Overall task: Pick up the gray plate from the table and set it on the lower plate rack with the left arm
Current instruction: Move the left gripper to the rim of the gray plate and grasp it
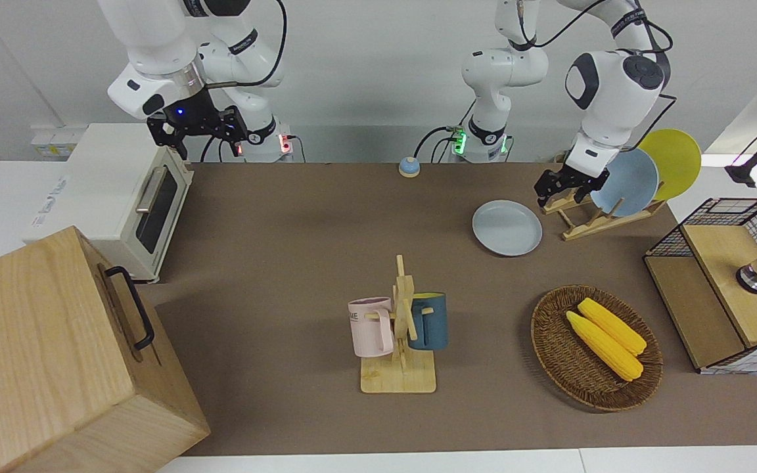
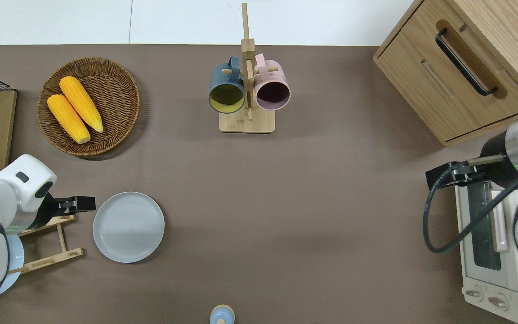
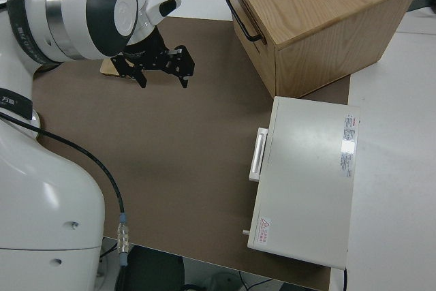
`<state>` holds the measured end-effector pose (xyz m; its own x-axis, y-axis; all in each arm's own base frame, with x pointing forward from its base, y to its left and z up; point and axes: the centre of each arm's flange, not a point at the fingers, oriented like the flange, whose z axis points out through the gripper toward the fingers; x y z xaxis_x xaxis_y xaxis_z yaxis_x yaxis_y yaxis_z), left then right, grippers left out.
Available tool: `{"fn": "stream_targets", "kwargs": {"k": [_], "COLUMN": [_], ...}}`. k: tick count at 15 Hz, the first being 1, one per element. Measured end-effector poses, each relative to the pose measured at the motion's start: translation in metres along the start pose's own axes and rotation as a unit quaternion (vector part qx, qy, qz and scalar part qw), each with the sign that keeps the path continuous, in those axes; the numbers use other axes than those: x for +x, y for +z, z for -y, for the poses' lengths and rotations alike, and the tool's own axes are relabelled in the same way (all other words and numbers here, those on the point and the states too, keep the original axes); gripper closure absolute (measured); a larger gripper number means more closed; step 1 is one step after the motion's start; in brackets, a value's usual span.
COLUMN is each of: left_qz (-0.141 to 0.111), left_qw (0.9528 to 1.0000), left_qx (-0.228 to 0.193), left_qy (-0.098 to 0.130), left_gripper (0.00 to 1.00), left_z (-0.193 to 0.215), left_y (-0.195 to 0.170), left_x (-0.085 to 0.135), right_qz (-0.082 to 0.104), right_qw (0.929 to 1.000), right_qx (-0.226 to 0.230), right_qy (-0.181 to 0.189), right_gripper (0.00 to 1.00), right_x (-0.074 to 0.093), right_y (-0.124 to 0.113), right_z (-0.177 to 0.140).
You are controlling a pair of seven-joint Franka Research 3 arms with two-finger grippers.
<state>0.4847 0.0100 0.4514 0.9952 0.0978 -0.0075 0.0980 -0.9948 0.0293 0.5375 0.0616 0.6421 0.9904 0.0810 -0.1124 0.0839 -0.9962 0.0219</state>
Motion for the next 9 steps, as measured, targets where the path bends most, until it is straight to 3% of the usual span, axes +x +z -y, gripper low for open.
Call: {"fn": "stream_targets", "kwargs": {"k": [9], "left_qz": [0.007], "left_qw": [0.9998], "left_qx": [0.0], "left_qy": [-0.02], "left_gripper": [0.0], "left_z": [0.021], "left_y": [0.094], "left_x": [-0.04], "right_qz": [0.0], "right_qw": [1.0], "right_qx": [0.0], "right_qy": [0.0], "right_gripper": [0.01], "right_x": [0.0], "right_y": [0.0], "right_z": [0.0]}}
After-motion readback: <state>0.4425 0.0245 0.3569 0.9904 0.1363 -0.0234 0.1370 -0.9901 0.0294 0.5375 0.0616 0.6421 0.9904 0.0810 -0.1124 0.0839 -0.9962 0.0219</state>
